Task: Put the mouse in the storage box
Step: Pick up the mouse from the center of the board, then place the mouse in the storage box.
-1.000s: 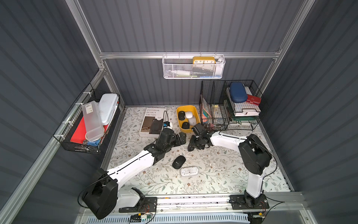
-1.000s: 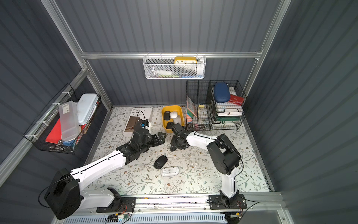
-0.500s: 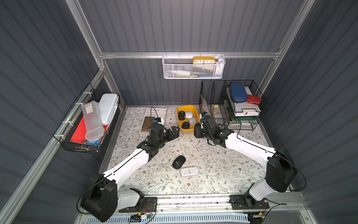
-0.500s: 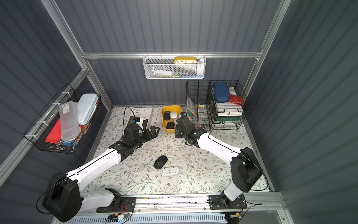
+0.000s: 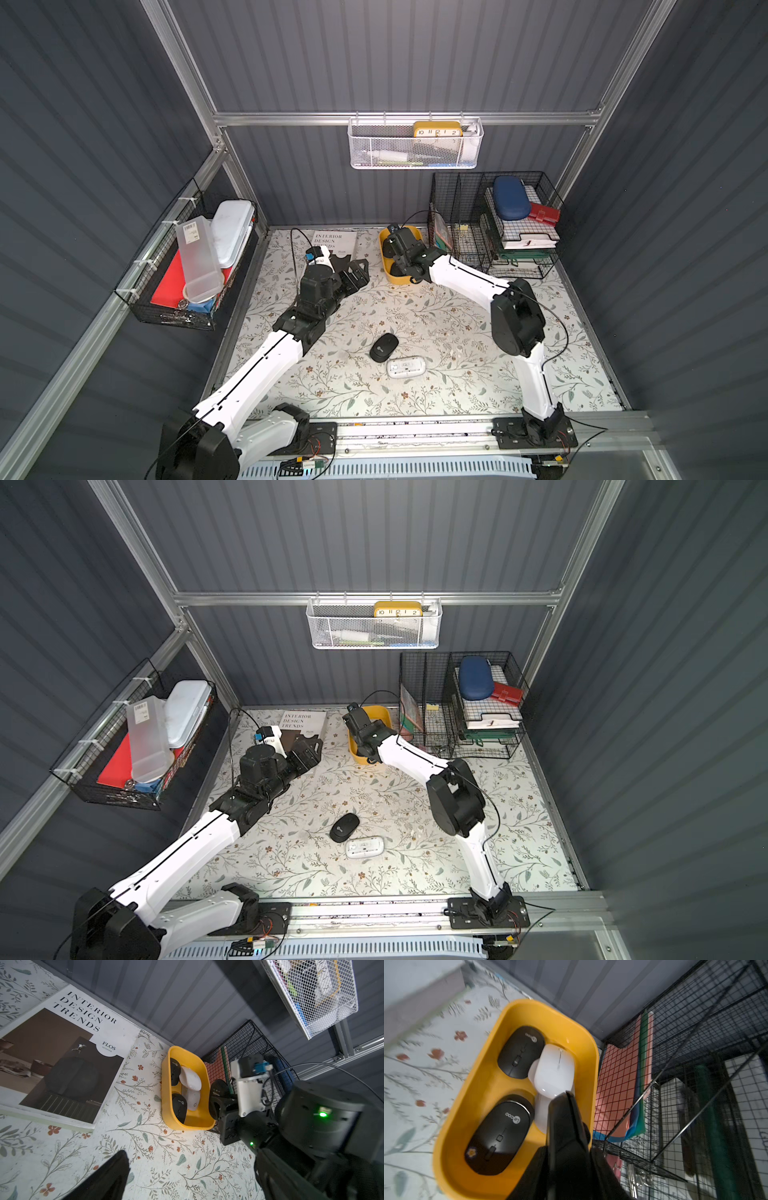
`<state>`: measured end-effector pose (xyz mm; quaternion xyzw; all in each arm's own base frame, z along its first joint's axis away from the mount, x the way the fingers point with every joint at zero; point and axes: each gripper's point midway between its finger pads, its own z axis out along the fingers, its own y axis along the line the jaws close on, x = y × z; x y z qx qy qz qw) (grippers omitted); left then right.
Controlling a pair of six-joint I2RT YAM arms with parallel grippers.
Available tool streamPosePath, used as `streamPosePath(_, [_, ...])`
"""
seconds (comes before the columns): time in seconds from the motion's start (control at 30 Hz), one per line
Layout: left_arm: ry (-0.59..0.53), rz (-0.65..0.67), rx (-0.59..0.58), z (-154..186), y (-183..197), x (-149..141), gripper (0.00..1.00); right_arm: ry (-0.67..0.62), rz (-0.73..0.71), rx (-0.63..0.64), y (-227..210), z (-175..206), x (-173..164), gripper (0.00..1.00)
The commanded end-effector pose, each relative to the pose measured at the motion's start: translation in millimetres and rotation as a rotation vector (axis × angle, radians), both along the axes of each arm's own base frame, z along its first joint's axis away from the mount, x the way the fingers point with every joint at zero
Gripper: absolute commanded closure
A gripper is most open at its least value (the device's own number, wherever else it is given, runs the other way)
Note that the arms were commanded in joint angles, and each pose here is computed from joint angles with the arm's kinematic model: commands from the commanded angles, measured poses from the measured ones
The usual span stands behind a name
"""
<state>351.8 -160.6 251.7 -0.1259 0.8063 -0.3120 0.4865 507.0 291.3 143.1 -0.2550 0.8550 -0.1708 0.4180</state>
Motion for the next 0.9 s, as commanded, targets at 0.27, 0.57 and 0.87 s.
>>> streamPosePath(0.27, [0.033, 0.026, 0.032, -16, 7, 3, 0.01, -0.027, 0.012, -0.289, -13, -27, 15, 0.77])
streamPosePath(0.57, [0.034, 0.039, 0.037, -17, 12, 1, 0.01, -0.034, 0.009, -0.324, -8, -44, 31, 0.71])
streamPosePath(0.87, [0.033, 0.054, 0.051, -17, 16, 1, 0.01, 0.026, 0.025, -0.288, -4, -55, 22, 0.41])
